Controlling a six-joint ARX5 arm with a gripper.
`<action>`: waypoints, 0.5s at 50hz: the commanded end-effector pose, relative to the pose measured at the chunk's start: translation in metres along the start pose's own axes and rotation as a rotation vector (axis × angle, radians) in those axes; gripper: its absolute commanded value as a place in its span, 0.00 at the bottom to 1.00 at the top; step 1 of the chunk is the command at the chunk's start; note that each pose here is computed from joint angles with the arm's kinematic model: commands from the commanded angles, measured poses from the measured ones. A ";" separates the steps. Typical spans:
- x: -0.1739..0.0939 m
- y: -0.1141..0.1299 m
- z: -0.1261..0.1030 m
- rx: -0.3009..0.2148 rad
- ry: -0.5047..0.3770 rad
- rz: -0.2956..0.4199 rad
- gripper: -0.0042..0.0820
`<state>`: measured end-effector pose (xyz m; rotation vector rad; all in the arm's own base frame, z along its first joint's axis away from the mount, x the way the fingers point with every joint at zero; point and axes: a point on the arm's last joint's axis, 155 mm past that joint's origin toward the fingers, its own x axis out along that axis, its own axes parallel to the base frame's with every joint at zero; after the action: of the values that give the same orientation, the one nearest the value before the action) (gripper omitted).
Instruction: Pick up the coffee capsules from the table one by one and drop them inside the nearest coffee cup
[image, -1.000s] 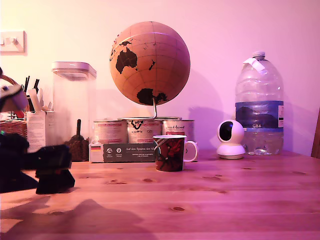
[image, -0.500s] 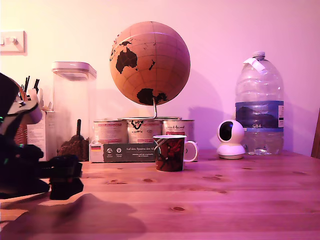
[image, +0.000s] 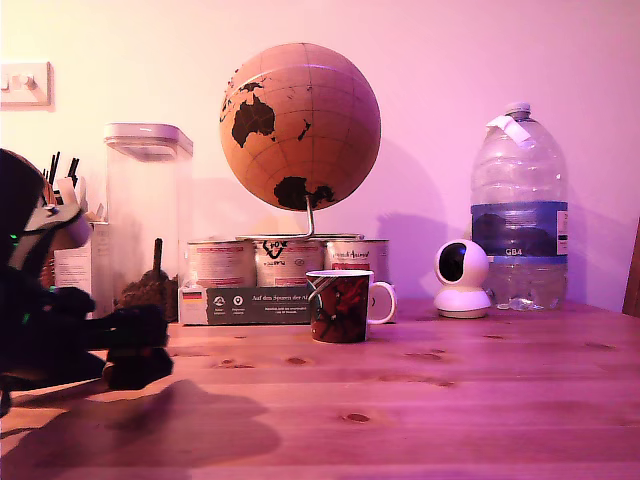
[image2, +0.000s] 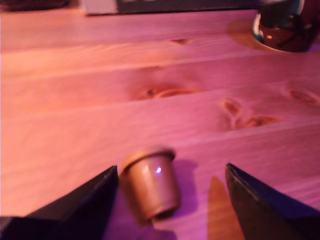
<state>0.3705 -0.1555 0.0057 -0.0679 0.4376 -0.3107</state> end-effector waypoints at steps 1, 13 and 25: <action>0.001 0.001 -0.010 0.006 0.024 0.000 0.76; 0.001 -0.002 -0.012 0.007 0.034 -0.015 0.50; 0.001 -0.002 -0.012 0.007 0.033 -0.015 0.35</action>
<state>0.3688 -0.1586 0.0042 -0.0696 0.4464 -0.3287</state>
